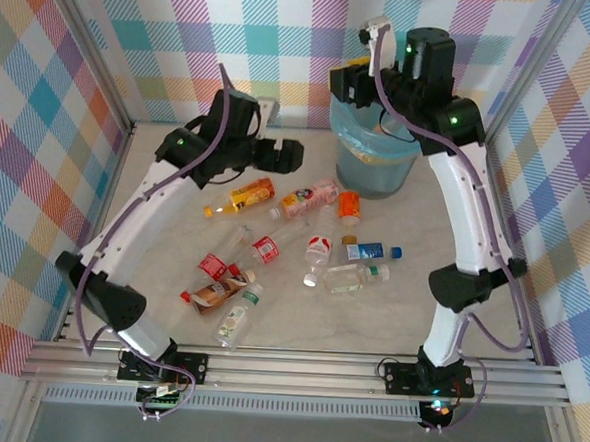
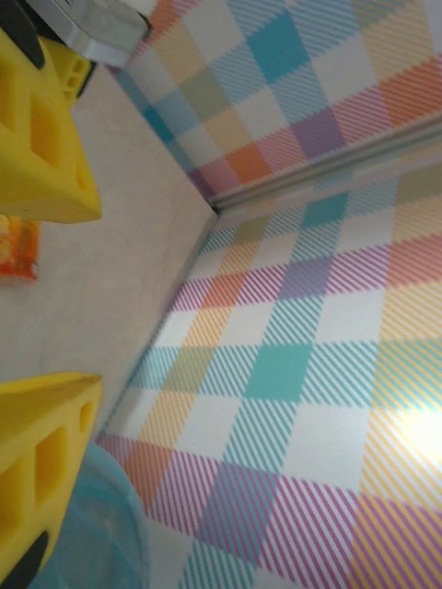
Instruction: Put the plastic bottles in the bin
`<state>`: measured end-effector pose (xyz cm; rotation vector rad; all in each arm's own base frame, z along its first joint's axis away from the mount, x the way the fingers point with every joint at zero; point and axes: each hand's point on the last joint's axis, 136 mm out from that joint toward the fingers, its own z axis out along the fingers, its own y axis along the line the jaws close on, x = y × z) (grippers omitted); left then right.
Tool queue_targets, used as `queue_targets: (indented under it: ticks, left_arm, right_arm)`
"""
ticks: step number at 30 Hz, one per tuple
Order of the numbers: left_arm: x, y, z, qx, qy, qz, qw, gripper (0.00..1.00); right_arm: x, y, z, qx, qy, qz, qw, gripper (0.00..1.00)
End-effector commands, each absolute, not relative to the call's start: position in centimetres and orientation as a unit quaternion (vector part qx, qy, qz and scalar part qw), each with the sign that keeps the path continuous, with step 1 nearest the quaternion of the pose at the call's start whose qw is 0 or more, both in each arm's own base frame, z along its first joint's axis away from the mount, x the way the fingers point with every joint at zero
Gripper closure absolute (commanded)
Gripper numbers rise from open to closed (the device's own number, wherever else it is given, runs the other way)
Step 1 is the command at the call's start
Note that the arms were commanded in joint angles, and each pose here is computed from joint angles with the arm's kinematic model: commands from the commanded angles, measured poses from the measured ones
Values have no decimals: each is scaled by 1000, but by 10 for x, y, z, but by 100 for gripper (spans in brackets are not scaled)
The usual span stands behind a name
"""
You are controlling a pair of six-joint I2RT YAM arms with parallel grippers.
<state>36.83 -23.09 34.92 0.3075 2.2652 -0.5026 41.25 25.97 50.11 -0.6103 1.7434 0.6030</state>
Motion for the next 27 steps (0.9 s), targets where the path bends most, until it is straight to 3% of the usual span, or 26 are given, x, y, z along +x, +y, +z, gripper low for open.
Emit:
queue_targets:
  ticks: [1,7,13,20,27]
  left_arm:
    - [327,-200,324,130,914,-162,348,2]
    - [277,-193,272,113,934,-167,295,4]
    - [247,-234,224,113,944,-185,249,4]
    - [252,-285,178,128,956,-178,198,4]
    - [270,-320,146,140,963,-172,154,7]
  right_arm:
    - [384,274,482,-274,754,290,523,53]
    - [350,274,408,-253,809,315,428,52]
    - [320,242,325,-209,869,274,355,50]
    - [278,209,257,-154,916,247,277,43]
    - [253,167,239,-163,932,166,279,39]
